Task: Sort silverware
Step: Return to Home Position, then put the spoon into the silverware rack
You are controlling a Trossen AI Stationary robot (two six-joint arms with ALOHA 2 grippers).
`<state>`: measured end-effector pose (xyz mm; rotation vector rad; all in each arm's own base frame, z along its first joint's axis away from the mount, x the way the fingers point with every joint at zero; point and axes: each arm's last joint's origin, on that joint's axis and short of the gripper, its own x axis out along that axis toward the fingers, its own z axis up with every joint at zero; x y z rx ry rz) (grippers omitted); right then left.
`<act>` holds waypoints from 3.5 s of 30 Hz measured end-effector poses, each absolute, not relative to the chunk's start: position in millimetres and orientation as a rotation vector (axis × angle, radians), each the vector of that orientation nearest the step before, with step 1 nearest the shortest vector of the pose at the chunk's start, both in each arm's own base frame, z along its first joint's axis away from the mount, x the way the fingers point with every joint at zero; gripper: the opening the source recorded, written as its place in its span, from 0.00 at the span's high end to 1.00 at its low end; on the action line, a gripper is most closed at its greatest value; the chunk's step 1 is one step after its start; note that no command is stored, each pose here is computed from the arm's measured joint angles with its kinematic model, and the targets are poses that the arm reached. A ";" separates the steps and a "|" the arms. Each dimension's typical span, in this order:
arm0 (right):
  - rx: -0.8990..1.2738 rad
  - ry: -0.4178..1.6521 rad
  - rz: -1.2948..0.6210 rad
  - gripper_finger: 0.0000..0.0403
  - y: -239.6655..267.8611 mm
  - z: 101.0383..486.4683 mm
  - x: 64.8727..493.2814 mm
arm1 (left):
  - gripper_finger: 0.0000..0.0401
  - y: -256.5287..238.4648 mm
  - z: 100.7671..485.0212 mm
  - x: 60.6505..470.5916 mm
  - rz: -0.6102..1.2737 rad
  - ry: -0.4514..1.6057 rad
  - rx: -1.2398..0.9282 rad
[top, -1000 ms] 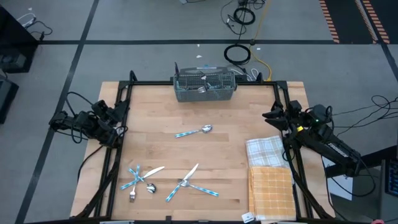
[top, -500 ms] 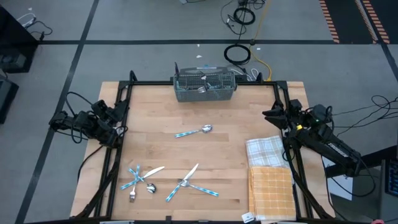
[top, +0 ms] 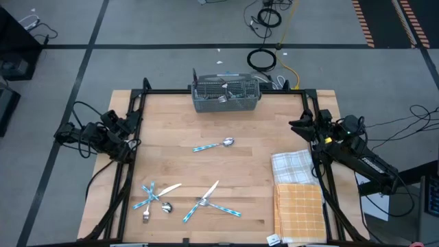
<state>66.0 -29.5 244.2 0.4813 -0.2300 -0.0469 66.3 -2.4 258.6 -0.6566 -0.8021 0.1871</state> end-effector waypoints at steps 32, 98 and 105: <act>0.381 -0.079 0.208 0.68 -44.1 449.1 113.7 | 0.62 -3.8 276.4 57.8 -0.011 -0.890 -0.701; 0.954 0.766 -0.589 0.42 -61.9 143.3 335.6 | 0.62 -8.2 268.6 67.0 -0.070 -0.761 -0.711; 0.928 0.764 -0.614 0.42 -65.1 141.4 334.9 | 0.62 -8.1 268.6 67.0 -0.067 -0.761 -0.712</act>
